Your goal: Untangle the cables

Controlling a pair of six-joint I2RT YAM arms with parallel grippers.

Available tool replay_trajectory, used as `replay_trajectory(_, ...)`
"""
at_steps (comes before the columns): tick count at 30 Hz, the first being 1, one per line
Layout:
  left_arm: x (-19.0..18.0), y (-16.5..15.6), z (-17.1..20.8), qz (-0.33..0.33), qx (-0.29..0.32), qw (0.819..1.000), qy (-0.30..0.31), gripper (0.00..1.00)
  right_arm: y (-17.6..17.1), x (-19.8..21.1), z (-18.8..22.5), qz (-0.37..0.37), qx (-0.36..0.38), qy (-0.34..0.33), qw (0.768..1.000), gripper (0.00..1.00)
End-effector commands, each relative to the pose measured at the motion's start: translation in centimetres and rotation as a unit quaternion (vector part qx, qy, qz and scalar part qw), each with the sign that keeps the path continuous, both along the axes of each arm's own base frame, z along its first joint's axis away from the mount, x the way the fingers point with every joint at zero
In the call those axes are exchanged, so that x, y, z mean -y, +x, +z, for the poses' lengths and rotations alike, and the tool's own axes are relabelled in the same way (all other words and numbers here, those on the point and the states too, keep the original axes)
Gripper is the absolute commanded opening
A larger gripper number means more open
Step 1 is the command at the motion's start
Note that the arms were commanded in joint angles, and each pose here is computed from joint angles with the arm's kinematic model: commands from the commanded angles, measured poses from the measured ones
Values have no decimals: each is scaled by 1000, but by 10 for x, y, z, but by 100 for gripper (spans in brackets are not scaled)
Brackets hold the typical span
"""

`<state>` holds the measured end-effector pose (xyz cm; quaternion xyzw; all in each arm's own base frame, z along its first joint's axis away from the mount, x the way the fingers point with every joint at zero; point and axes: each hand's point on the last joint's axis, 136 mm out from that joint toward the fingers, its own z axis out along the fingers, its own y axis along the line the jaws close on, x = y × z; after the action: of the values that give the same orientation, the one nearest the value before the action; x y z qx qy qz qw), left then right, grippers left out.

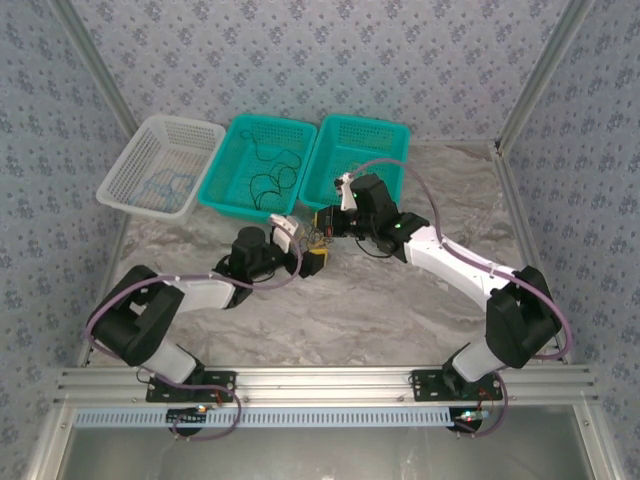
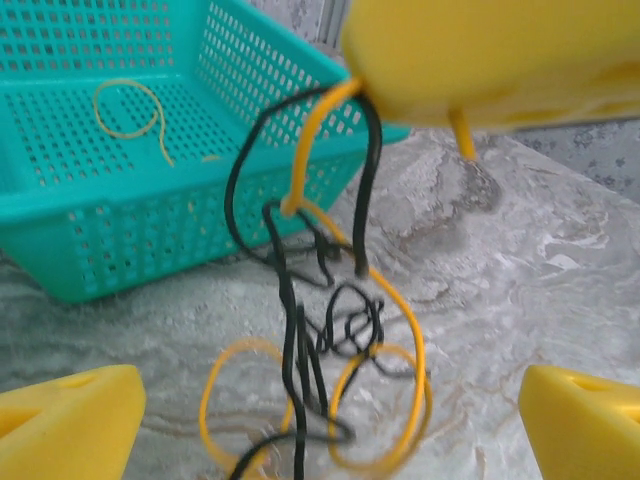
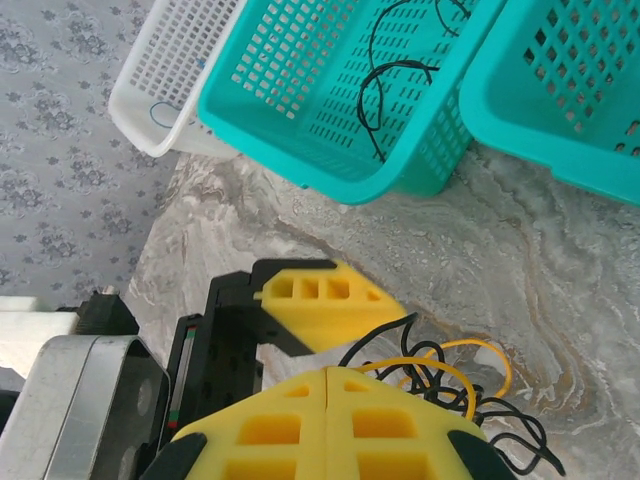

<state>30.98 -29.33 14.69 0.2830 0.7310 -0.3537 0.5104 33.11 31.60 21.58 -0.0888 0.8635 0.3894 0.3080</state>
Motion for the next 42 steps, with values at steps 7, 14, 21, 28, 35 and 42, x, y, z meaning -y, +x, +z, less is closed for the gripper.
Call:
replay_trajectory(7, 11, 33, 38, 31, 98, 994, -26, 79, -12, 3, 13, 11, -3, 9, 1000, 0)
replay_trajectory(14, -2, 35, 9, 76, 67, 994, -29, 29, -16, 16, 25, 8, 26, 19, 999, 0)
replay_trajectory(21, -12, 25, -8, 82, 28, 996, -20, 7, -20, 37, 32, -1, 47, -5, 999, 0)
replay_trajectory(28, -21, 16, -8, 64, 10, 998, -22, 8, -32, 55, 30, 31, 70, -67, 995, 0)
replay_trajectory(35, -25, 3, -11, 8, 1, 1000, 4, 17, -31, 74, 32, 17, 73, -100, 992, 0)
replay_trajectory(42, -35, -6, -36, 4, -23, 998, 61, 14, -33, 66, 68, 17, 84, -18, 996, 0)
